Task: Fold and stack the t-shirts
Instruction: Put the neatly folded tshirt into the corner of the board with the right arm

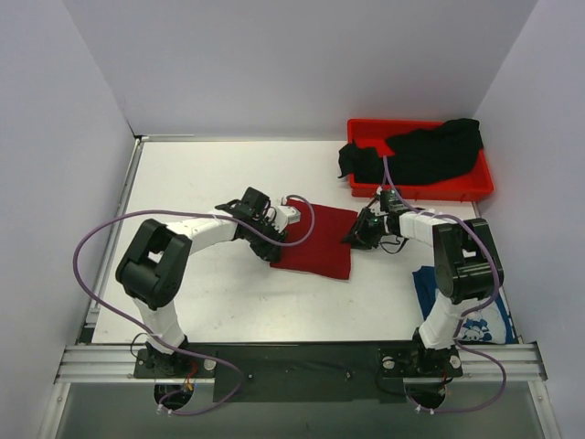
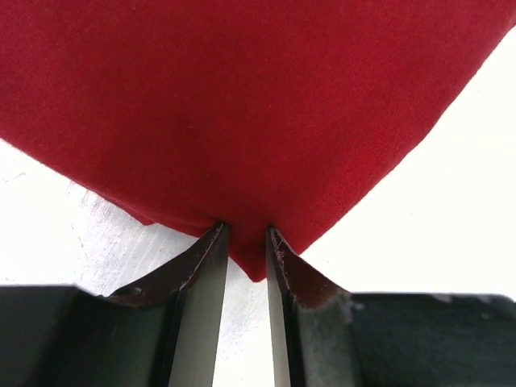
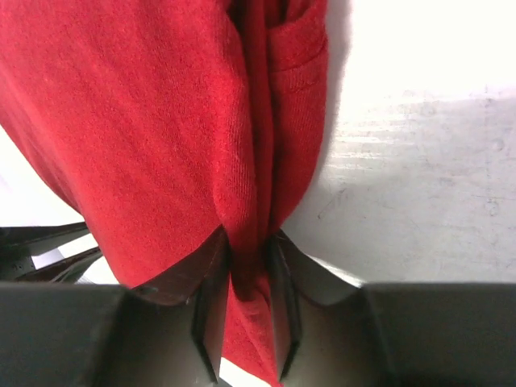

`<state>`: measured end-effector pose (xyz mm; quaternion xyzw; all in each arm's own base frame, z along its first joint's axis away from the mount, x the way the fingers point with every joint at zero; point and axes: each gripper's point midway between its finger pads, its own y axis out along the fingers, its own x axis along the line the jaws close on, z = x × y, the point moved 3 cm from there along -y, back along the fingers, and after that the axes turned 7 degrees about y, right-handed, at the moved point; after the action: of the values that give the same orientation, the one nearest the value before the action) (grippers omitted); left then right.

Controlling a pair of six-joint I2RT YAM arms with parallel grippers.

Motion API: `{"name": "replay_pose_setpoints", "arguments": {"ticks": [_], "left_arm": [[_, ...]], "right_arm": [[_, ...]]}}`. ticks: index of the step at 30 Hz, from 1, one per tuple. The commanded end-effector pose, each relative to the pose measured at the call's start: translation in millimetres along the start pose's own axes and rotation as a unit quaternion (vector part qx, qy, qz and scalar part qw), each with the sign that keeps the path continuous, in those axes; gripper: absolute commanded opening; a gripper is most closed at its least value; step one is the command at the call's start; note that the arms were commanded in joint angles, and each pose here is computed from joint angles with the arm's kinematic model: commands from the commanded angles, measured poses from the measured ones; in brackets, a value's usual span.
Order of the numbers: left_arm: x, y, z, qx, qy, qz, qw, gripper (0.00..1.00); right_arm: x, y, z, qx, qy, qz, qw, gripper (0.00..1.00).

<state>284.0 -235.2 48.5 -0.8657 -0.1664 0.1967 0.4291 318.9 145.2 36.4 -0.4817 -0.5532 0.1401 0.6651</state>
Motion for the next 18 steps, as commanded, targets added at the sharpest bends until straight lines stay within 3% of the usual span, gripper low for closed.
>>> {"name": "replay_pose_setpoints", "arguments": {"ticks": [1, 3, 8, 9, 10, 11, 18], "left_arm": [[-3.8, -18.6, -12.2, -0.018, 0.017, -0.001, 1.0, 0.36], [-5.6, -23.5, -12.4, -0.022, 0.01, 0.007, 1.0, 0.36], [-2.1, -39.2, -18.7, -0.031, 0.019, -0.009, 0.999, 0.46], [2.4, -45.1, -20.0, -0.035, 0.013, -0.016, 0.999, 0.57], [11.4, -52.1, -23.8, -0.043, 0.006, -0.026, 0.999, 0.79], [16.7, -56.6, -24.4, -0.045, -0.002, -0.034, 0.998, 0.86], [81.8, -98.9, -30.9, -0.083, -0.049, -0.125, 0.987, 0.88]], "right_arm": [[-25.3, 5.7, 4.8, -0.006, 0.023, 0.032, 0.999, 0.08], [-22.1, 1.3, 1.1, -0.005, 0.01, 0.025, 1.0, 0.0], [-24.7, -31.2, 2.2, 0.011, -0.083, 0.08, 0.993, 0.0], [-22.0, -41.7, 1.1, 0.0, -0.098, 0.084, 0.992, 0.0], [-25.9, -49.8, 2.2, 0.002, -0.119, 0.098, 0.988, 0.0], [-23.9, -61.9, 4.1, -0.003, -0.135, 0.101, 0.986, 0.0], [-33.0, -124.6, 9.7, 0.004, -0.284, 0.176, 0.943, 0.0]]}}
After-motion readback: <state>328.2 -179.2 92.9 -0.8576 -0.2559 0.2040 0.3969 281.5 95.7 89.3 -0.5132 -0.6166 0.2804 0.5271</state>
